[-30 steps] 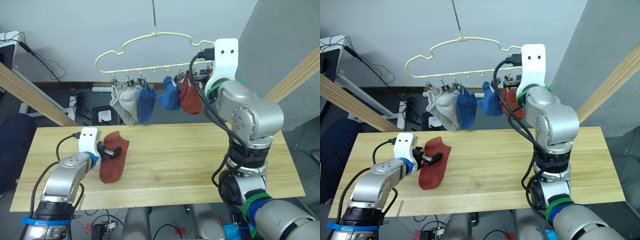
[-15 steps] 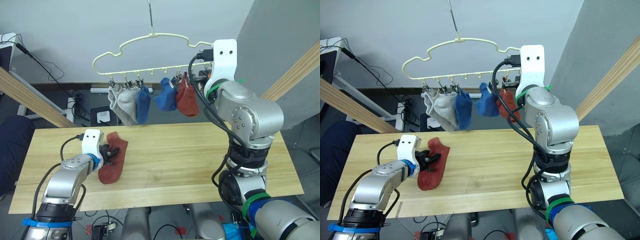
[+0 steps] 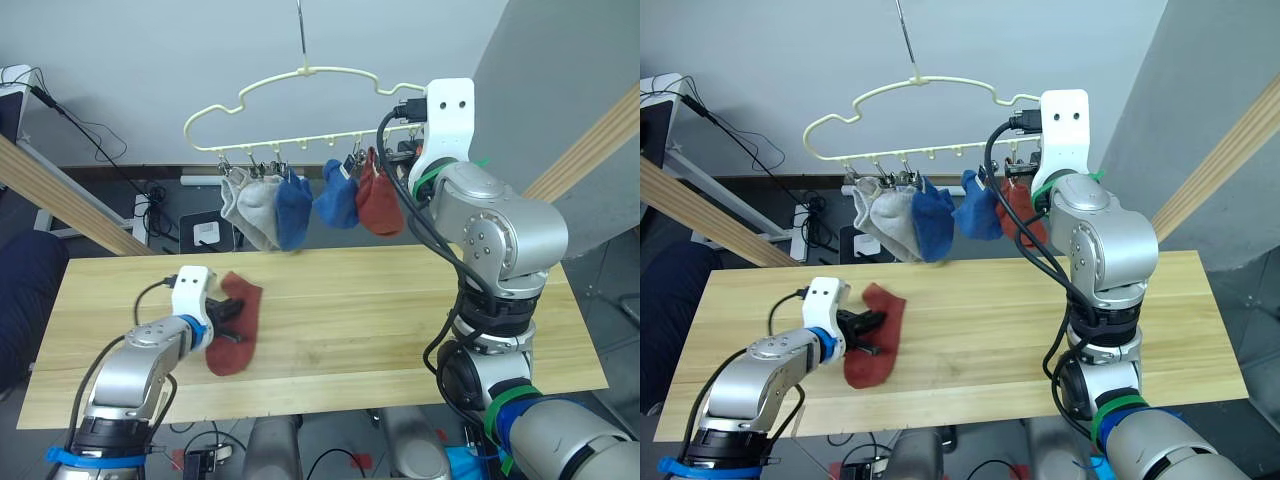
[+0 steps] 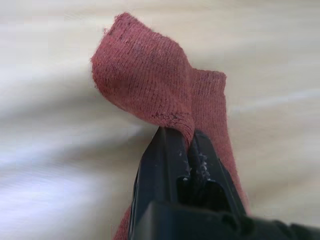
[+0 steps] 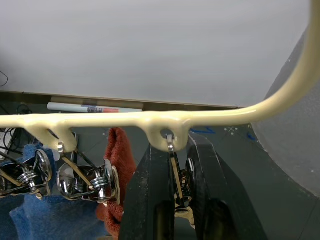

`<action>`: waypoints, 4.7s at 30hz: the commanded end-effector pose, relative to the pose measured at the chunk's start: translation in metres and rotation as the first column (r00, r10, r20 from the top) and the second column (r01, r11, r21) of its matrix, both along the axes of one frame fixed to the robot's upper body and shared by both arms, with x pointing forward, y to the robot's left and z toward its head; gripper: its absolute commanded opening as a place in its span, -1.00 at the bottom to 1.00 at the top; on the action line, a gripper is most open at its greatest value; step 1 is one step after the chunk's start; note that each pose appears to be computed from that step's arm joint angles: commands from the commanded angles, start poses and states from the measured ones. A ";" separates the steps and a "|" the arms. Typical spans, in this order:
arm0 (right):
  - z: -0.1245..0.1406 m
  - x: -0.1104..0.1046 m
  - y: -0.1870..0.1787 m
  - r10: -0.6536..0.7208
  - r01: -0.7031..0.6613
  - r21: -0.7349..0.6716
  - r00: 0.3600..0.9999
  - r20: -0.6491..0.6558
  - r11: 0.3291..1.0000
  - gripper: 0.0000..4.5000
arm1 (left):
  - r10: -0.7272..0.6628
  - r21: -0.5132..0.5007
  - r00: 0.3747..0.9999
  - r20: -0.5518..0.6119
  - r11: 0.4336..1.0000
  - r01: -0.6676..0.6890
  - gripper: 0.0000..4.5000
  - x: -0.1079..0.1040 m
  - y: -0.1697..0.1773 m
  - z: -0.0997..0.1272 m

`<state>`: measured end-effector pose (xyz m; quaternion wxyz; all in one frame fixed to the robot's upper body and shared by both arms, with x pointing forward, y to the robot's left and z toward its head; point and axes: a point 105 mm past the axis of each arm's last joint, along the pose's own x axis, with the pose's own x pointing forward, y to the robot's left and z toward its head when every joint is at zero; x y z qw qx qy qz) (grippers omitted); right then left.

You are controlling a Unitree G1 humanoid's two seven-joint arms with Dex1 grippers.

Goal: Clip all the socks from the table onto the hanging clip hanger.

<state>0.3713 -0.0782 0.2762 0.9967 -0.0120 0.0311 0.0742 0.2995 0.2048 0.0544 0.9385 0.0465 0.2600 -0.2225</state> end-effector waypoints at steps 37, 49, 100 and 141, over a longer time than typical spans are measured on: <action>0.020 -0.003 0.005 0.012 -0.013 0.022 0.997 0.076 1.000 -0.97 | -0.494 -0.362 0.787 0.369 0.704 0.612 -0.99 0.033 -0.229 0.128; 0.019 -0.004 0.004 0.006 -0.008 0.022 0.997 0.071 1.000 -0.97 | -0.478 -0.340 0.767 0.428 0.701 0.627 -0.99 0.043 -0.234 0.143; -0.002 -0.032 -0.007 0.201 -0.200 0.032 0.979 -0.029 0.979 0.94 | -0.509 -0.275 0.737 0.446 0.705 0.653 0.50 0.032 -0.214 0.157; -0.180 -0.149 -0.080 0.317 -0.327 -0.046 0.936 -0.152 0.944 0.94 | 0.256 -0.098 0.875 0.410 0.966 -0.237 0.75 -0.079 0.023 0.034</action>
